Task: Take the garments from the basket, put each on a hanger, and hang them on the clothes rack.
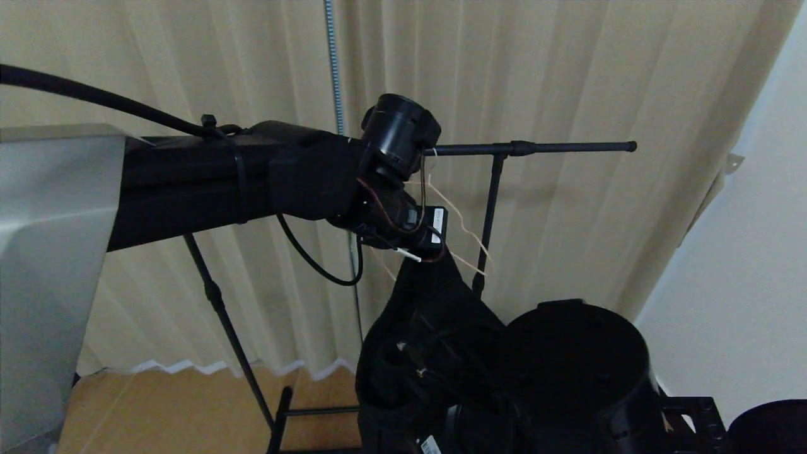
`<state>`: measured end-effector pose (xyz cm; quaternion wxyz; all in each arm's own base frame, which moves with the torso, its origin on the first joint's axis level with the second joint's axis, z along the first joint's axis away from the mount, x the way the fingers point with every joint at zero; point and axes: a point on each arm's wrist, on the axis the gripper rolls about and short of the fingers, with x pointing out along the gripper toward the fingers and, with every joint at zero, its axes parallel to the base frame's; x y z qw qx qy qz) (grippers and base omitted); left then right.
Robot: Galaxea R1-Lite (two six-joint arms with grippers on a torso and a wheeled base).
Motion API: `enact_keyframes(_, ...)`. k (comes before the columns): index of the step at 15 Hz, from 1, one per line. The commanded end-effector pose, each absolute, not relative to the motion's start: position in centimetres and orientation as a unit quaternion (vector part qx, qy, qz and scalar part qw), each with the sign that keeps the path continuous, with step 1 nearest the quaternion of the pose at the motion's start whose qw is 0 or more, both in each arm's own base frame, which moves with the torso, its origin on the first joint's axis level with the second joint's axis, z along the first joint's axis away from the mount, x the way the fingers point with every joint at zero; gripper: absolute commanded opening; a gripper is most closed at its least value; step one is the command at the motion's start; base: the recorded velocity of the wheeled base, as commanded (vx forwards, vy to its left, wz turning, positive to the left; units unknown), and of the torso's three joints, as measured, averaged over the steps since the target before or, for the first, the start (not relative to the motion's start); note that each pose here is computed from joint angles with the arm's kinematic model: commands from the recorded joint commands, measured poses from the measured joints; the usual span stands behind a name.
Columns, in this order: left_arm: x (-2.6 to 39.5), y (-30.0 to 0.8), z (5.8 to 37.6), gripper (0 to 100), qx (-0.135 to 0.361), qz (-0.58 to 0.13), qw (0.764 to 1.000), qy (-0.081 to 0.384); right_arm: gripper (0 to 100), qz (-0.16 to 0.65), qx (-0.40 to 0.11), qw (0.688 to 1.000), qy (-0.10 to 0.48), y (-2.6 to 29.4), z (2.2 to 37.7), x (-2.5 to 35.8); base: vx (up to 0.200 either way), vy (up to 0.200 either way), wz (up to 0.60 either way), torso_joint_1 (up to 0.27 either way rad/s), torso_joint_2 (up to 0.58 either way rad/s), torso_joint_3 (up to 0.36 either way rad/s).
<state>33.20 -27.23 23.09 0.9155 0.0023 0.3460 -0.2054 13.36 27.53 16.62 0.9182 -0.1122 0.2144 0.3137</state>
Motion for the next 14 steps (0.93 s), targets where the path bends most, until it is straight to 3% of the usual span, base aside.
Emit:
enact_keyframes(1,33.2,-27.1,23.1,0,0.003,-0.204,0.915,0.348,0,0.312,-0.119,0.917,0.219,27.8,16.1,13.5,0.0,0.0,0.0,0.0,0.0,0.0)
enact_keyframes(5,32.1,-25.8,24.6,0,0.005,-0.197,0.913,0.357,0,0.267,-0.209,0.913,0.227,23.3,16.7,15.3,0.0,0.0,0.0,0.0,0.0,0.0)
enact_keyframes(7,31.3,-23.6,26.8,0,-0.003,-0.185,0.918,0.352,0,0.221,-0.242,0.916,0.231,20.8,16.9,17.8,0.0,0.0,0.0,0.0,0.0,0.0)
enact_keyframes(10,29.1,-21.1,30.3,0,-0.021,-0.186,0.929,0.319,0,0.156,-0.252,0.924,0.241,18.2,16.9,21.4,0.0,0.0,0.0,0.0,0.0,0.0)
enact_keyframes(14,25.9,-18.7,28.7,0,-0.005,-0.177,0.919,0.352,0,0.1,-0.232,0.937,0.242,17.0,17.2,25.4,0.0,0.0,0.0,0.0,0.0,0.0)
